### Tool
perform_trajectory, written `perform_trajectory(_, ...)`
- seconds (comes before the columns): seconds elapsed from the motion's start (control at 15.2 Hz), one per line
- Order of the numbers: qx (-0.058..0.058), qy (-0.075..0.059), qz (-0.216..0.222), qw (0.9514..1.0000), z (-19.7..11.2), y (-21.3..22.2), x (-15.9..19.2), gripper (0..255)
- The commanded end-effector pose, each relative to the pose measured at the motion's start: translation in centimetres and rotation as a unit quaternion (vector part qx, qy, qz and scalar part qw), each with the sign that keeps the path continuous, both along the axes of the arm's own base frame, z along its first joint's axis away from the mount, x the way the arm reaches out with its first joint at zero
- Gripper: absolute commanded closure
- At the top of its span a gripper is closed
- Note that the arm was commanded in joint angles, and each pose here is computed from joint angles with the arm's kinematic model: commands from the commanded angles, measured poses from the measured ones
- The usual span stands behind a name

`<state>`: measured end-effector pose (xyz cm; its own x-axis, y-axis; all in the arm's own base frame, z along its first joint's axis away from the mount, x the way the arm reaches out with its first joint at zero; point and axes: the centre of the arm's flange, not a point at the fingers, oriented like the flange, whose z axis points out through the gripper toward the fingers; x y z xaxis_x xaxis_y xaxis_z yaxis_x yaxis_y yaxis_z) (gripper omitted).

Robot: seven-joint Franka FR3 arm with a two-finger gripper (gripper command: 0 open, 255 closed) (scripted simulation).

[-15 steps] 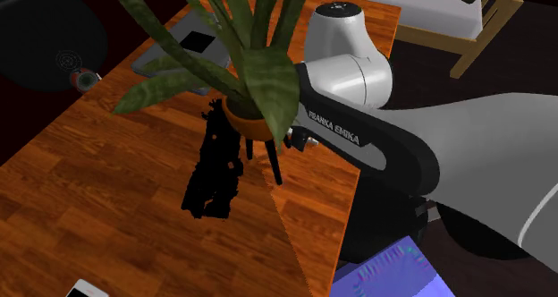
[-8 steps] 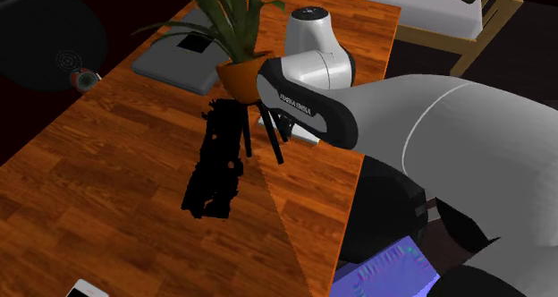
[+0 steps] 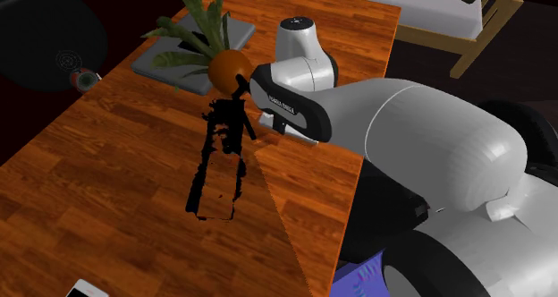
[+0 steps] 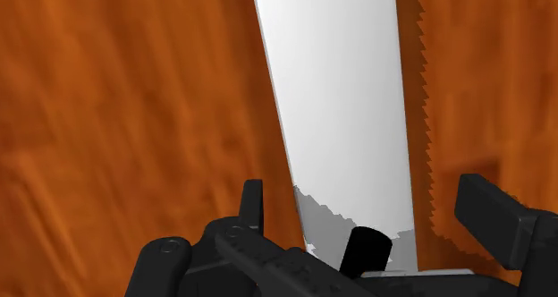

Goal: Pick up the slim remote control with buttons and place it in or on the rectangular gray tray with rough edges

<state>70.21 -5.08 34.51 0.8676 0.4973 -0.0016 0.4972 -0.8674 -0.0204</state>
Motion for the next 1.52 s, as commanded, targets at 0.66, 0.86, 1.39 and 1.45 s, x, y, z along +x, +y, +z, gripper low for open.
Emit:
perform_trajectory(0.66, 0.0, 0.0, 0.0, 1.0, -1.9, 0.1, 0.1, 255)
perform_trajectory(0.86, 0.0, 0.0, 0.0, 1.0, -1.9, 0.1, 0.1, 255)
perform_trajectory(1.39, 0.0, 0.0, 0.0, 1.0, -0.9, 0.1, 0.1, 255)
perform_trajectory(1.45, 0.0, 0.0, 0.0, 1.0, -0.3, 0.1, 0.1, 255)
